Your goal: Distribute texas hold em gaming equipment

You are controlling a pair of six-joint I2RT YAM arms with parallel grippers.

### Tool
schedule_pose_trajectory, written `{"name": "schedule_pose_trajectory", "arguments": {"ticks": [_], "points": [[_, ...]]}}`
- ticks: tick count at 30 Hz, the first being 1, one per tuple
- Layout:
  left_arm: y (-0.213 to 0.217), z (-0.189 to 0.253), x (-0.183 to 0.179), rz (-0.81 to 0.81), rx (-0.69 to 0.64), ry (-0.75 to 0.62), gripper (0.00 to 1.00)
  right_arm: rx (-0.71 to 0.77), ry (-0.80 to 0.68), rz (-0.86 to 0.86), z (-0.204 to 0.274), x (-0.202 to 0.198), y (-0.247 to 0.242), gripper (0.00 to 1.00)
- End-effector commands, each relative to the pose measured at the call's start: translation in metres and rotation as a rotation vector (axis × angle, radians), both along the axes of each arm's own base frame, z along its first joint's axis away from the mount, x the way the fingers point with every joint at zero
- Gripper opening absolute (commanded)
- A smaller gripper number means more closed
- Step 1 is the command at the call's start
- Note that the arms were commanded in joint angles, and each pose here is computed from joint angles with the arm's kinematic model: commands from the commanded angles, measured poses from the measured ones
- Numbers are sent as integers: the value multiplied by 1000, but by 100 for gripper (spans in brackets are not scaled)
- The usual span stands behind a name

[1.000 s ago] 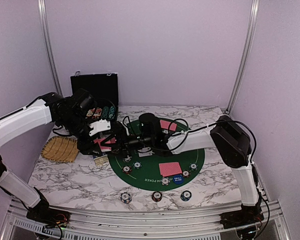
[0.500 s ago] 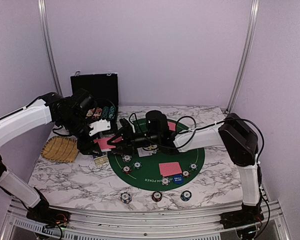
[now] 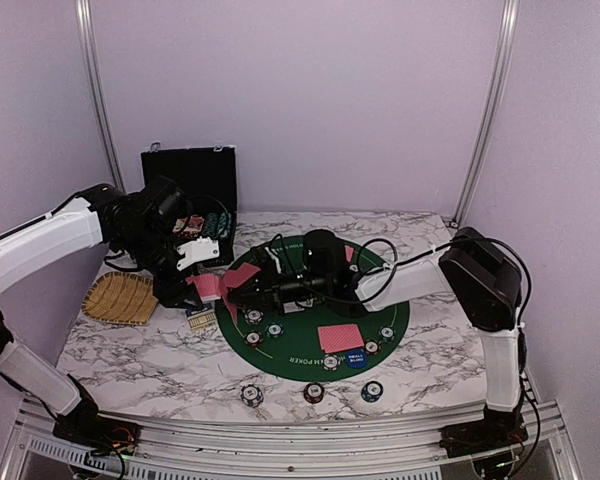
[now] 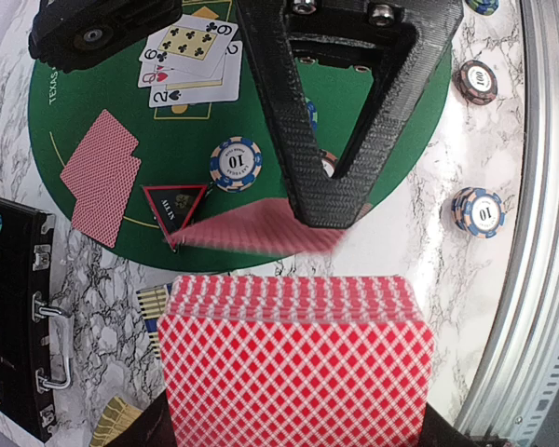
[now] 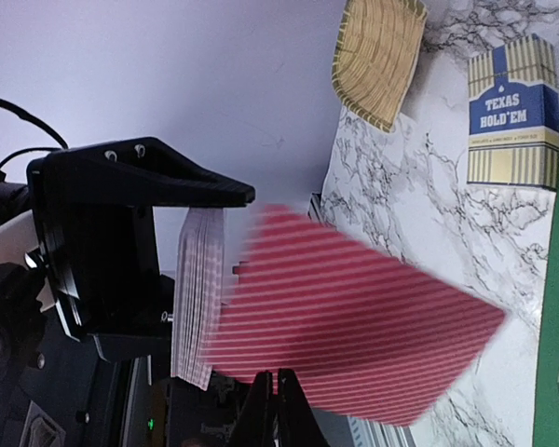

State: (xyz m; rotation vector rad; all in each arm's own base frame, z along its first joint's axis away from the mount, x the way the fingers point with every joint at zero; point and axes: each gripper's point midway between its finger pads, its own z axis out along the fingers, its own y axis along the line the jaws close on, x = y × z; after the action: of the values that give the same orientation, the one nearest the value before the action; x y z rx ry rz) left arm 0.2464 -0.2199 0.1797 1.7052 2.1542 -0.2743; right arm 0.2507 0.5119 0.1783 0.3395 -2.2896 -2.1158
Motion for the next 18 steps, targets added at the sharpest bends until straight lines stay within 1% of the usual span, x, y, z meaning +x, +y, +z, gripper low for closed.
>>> {"name": "schedule_pose_trajectory", "arguments": {"ticks": [1,4,8,9,11,13,16,18], "points": [[0,7,-1,-7,-23,-23,9,104,-31,-17,42,4,-6,1],[0,7,-1,-9,-26,-18,9,146,-27,-30,52,5,-8,1],[-1,6,-1,-10,-24,-12,9,146,-25,-26,51,3,-7,4],[-1,5,-1,-11,-23,-11,9,138,-24,-22,49,2,-7,6],[-1,5,-1,-13,-24,-12,9,111,-31,-18,41,2,-7,12],[-1,7,-1,-13,-27,-16,9,87,-37,-23,37,3,-9,22],[-2,7,-2,-13,-33,-12,9,88,-54,-24,39,3,-9,44],[-2,7,-3,-13,-35,-9,9,90,-70,-25,41,2,-5,56]]}}
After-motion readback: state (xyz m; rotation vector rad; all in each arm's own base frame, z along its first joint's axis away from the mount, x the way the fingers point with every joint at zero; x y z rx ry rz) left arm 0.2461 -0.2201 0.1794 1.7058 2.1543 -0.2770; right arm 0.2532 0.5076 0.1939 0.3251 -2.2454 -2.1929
